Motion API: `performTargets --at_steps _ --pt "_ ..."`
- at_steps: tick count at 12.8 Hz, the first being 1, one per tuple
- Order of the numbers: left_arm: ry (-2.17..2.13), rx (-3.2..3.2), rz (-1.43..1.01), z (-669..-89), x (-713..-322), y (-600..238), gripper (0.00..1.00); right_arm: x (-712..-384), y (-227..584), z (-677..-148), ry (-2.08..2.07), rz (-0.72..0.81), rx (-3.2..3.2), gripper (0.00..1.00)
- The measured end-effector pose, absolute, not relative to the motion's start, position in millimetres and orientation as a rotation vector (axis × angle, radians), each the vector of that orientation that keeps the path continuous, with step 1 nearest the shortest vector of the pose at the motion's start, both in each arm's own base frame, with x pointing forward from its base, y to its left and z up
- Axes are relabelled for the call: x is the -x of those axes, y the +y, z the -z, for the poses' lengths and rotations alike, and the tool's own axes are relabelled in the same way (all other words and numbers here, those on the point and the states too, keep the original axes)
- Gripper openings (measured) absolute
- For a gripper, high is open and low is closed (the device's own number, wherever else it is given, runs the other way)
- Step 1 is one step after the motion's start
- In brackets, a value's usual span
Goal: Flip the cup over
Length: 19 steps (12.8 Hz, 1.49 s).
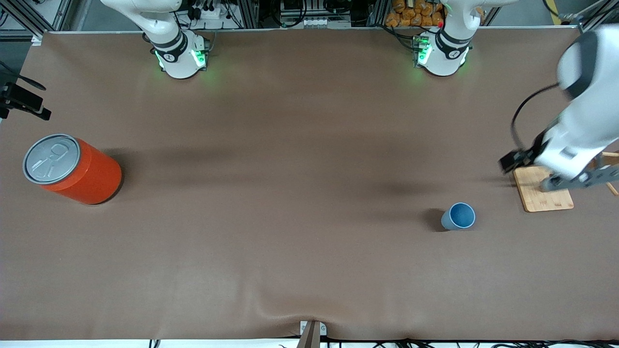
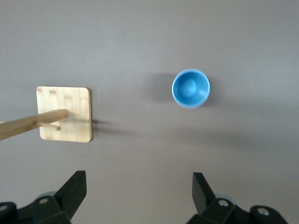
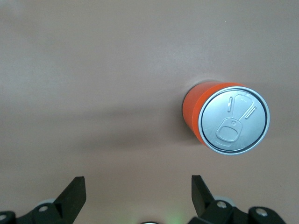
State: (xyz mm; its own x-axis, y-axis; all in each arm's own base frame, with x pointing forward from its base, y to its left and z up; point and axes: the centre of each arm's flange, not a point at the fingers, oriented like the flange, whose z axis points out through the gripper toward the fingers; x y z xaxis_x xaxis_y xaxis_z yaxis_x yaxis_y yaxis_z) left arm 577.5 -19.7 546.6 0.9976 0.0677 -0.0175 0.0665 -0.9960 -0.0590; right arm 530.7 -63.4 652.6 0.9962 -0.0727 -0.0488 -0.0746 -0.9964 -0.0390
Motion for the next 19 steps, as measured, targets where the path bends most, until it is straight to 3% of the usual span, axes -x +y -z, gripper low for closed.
performTargets --at_steps 3,5,10,19 --pt "0.001 3.161 -0.008 -595.2 -535.6 18.0 1.00 -530.8 -62.8 -652.9 0.104 -0.075 3.117 1.00" --pt "0.096 3.160 -0.027 -608.0 -516.4 -9.0 1.00 -531.4 -57.1 -652.9 0.081 -0.082 3.159 1.00" --pt "0.236 3.161 -0.053 -636.8 -519.7 -56.1 1.00 -531.4 -56.7 -652.9 0.078 -0.083 3.166 1.00" --pt "0.114 3.143 -0.103 -635.9 -532.6 -44.1 1.00 -530.9 -59.9 -652.8 0.088 -0.087 3.165 1.00"
